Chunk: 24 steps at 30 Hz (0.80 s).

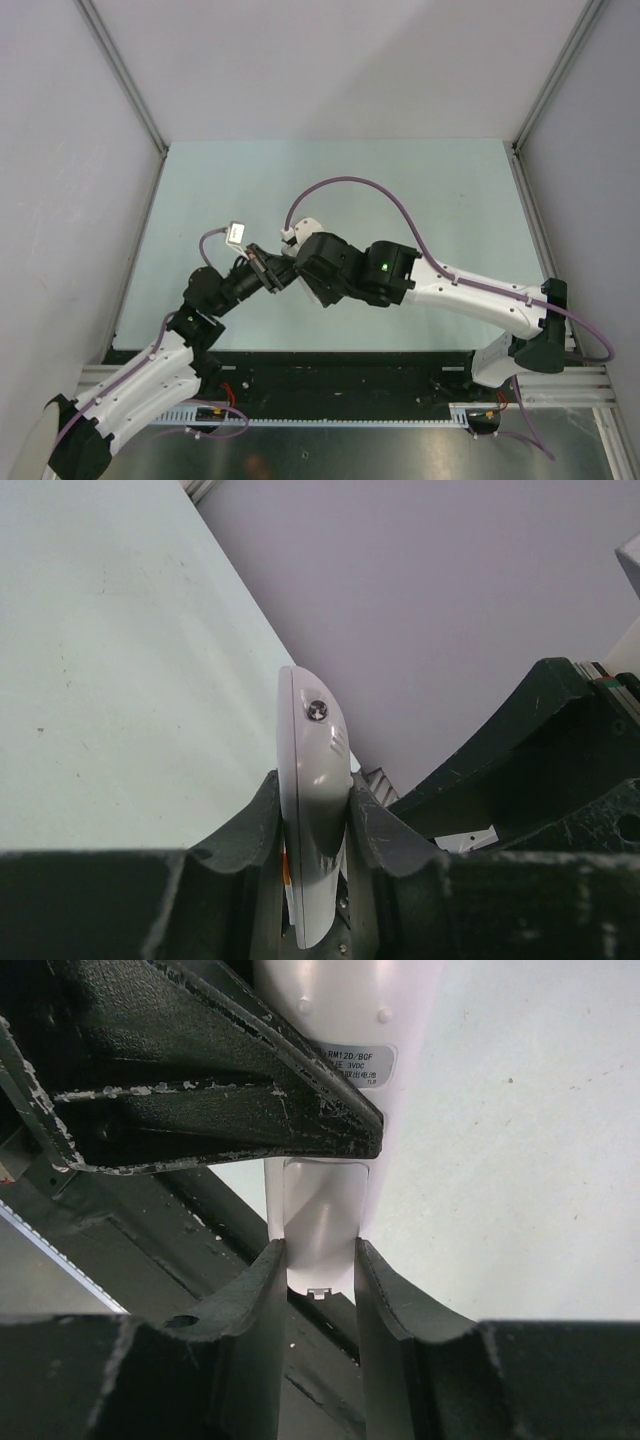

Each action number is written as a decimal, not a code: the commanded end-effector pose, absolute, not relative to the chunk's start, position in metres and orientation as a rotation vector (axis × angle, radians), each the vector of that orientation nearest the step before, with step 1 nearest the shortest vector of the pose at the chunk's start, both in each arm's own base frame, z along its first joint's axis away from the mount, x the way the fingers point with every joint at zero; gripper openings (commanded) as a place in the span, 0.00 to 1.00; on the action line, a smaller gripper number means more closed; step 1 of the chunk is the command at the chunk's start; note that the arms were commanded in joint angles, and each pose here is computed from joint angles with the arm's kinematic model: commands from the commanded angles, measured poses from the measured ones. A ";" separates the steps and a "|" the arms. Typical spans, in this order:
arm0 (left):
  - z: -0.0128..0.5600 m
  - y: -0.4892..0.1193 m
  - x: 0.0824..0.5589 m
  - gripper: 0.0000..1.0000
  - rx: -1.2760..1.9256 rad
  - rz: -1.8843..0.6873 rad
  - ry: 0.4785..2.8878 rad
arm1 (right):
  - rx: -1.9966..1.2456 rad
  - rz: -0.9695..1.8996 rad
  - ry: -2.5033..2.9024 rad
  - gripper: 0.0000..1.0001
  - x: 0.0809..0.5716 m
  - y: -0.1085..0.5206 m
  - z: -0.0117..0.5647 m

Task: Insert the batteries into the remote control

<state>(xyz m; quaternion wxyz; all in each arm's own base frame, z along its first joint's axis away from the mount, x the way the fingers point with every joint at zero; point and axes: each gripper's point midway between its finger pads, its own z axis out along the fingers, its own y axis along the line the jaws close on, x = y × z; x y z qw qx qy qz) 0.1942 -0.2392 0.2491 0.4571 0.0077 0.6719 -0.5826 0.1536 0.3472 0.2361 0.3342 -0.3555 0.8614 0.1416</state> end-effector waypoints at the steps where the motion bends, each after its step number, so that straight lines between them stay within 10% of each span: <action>1: 0.278 -0.244 0.177 0.00 0.097 -1.524 1.555 | -0.903 0.356 2.192 0.00 0.163 0.356 0.249; 24: 0.283 -0.247 0.167 0.00 0.119 -1.562 1.545 | -0.868 0.336 2.149 0.00 0.172 0.359 0.258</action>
